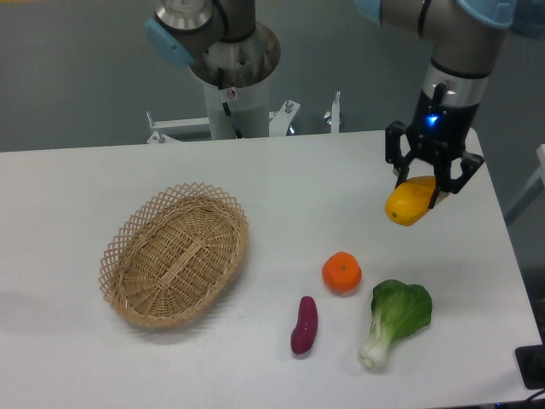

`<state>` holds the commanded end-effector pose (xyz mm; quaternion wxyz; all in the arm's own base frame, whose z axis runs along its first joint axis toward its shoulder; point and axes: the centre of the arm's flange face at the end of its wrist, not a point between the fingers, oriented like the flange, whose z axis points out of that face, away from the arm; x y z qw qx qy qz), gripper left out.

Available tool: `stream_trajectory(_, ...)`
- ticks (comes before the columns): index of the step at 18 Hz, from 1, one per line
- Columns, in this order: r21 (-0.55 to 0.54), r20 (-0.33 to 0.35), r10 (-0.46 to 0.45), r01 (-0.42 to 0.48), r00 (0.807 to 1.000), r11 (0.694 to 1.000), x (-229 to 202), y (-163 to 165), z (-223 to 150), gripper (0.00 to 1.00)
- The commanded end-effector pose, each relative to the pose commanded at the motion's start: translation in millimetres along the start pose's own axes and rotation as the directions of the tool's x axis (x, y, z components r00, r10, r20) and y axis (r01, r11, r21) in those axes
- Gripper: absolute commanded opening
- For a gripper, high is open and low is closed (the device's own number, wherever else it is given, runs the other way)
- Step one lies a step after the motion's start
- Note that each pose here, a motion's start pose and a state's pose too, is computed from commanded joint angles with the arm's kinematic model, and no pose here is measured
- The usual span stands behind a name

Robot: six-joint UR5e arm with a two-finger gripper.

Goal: Pick up the mango from the table
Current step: 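Lift the grasped mango up and away from the orange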

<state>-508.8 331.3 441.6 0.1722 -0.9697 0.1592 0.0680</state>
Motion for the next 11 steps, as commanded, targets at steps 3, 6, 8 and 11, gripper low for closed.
stream_trajectory(3, -0.002, -0.005, 0.004, -0.004, 1.0, 1.0, -1.4, 1.4, -1.8, 0.56)
stream_trajectory(6, -0.004, -0.009, 0.003, -0.003, 1.0, 1.0, -1.1, 2.2, -0.1, 0.56)
stream_trajectory(8, -0.004, -0.009, 0.003, -0.003, 1.0, 1.0, -1.1, 2.2, -0.1, 0.56)
stream_trajectory(11, -0.004, -0.008, 0.003, -0.003, 1.0, 1.0, -0.9, 1.9, -1.0, 0.56)
